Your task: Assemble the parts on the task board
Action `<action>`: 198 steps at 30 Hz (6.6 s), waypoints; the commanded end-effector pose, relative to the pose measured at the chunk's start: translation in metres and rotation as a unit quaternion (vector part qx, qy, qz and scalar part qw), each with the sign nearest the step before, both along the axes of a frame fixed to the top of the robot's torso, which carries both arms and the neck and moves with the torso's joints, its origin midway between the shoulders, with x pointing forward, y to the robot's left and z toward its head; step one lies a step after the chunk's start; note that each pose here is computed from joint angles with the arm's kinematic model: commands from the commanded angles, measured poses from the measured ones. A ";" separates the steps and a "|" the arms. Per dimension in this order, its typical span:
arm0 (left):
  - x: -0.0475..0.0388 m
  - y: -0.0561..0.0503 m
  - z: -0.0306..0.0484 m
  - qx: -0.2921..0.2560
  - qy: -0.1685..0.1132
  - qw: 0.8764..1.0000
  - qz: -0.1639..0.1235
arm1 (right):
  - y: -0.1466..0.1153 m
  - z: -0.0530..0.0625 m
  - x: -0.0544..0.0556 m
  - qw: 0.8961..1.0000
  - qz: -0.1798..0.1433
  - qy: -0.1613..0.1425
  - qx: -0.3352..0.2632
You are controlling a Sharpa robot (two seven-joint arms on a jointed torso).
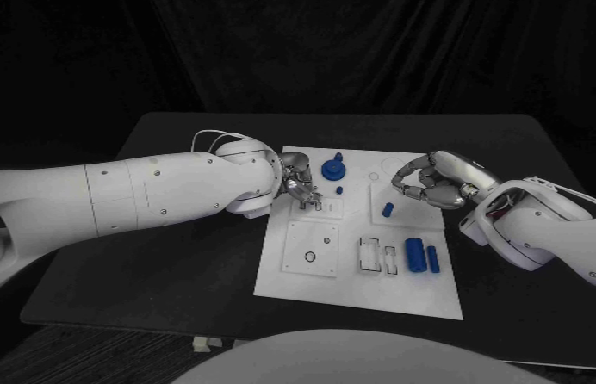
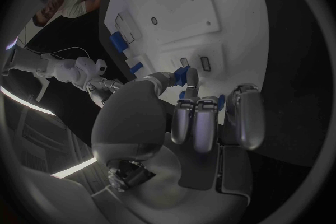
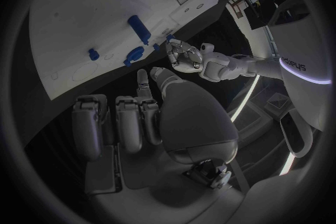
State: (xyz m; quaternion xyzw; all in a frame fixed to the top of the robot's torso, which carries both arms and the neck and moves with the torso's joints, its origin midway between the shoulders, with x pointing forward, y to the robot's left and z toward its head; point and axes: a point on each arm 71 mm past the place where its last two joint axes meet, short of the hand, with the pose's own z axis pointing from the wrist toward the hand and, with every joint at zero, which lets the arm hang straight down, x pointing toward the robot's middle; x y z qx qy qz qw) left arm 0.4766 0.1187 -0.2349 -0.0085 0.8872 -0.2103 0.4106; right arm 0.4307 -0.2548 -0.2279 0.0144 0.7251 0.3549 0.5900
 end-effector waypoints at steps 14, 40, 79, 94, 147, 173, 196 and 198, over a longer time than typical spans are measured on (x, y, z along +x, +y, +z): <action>0.0007 -0.011 -0.0029 -0.007 -0.005 1.000 0.005 | 0.000 0.000 -0.001 1.000 -0.003 -0.002 0.001; -0.0004 -0.014 -0.0068 -0.009 -0.002 1.000 0.001 | 0.000 -0.003 -0.003 1.000 -0.003 0.000 0.002; -0.0054 -0.013 -0.0173 -0.005 0.013 1.000 -0.002 | -0.001 -0.003 -0.004 1.000 -0.003 0.001 0.002; -0.0058 -0.009 -0.0208 0.012 0.024 1.000 0.006 | -0.001 -0.004 -0.004 1.000 -0.003 0.002 0.001; -0.0058 -0.001 -0.0198 0.003 0.017 1.000 0.013 | -0.002 -0.005 -0.005 1.000 -0.004 0.004 0.001; -0.0064 0.002 -0.0172 -0.018 0.006 1.000 0.005 | -0.004 -0.005 -0.006 1.000 -0.006 0.004 0.000; -0.0063 0.005 -0.0165 -0.026 0.002 1.000 0.001 | -0.005 -0.005 -0.005 1.000 -0.006 0.005 0.000; -0.0062 0.005 -0.0165 -0.026 0.002 1.000 0.001 | -0.004 -0.005 -0.005 1.000 -0.006 0.005 0.000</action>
